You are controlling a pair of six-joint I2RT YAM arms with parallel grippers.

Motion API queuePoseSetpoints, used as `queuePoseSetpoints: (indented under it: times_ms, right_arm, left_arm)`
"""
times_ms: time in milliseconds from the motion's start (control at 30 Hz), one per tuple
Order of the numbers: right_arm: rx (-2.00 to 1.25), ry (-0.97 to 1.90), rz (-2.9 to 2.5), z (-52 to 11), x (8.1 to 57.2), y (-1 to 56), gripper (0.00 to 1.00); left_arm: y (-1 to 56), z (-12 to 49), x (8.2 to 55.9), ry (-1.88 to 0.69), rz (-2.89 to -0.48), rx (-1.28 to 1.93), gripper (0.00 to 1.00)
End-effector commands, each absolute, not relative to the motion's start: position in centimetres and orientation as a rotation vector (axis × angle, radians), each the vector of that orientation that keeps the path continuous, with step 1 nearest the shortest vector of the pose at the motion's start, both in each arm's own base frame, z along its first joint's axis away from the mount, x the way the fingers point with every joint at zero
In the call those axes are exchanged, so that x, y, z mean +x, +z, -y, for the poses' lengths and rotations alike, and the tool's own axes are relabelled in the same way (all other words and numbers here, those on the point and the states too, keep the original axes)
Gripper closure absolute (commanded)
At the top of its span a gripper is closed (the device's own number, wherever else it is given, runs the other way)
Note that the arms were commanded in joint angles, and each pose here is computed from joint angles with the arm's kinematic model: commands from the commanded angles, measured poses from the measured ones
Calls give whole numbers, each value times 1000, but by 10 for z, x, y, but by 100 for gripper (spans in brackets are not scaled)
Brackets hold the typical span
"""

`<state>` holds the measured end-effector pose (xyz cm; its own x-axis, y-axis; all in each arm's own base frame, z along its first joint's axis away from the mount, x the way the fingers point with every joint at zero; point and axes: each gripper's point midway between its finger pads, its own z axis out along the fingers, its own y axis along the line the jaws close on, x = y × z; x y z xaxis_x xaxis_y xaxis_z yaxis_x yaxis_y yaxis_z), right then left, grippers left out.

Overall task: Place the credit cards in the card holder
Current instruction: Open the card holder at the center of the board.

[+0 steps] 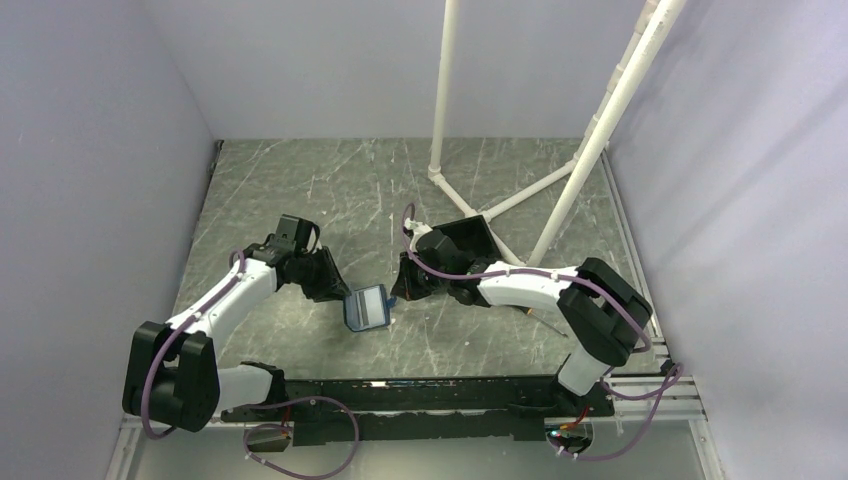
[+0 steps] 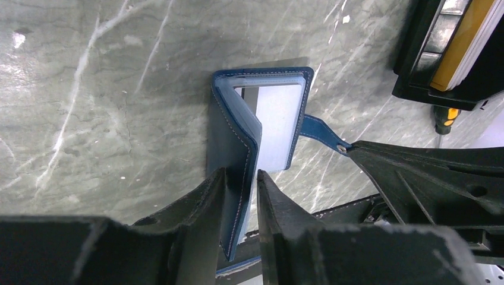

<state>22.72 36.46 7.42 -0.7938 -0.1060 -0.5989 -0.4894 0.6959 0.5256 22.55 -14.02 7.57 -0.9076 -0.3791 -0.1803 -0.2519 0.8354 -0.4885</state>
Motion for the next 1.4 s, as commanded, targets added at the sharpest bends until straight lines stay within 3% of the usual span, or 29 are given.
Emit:
queuePoseSetpoints:
  times_ms: [0, 167, 600, 967, 1200, 1367]
  right_arm:
    - [-484, 973, -2319, -376, 235, 88, 100]
    - [-487, 975, -2321, -377, 235, 88, 100]
    - [-498, 974, -2307, -377, 233, 95, 100]
    - [-595, 1176, -2143, -414, 215, 170, 100]
    - [-593, 1195, -2141, -420, 216, 174, 100]
    - [-587, 1186, -2163, -420, 217, 166, 100]
  left_arm:
    - [84, 146, 227, -737, -2717, -489, 66]
    - [89, 144, 223, -732, -2710, -487, 63]
    - [74, 135, 219, -646, -2756, -507, 71]
    - [75, 124, 216, -570, -2739, -536, 50]
    - [86, 122, 213, -575, -2699, -507, 21]
    - [81, 124, 212, -588, -2717, -498, 18]
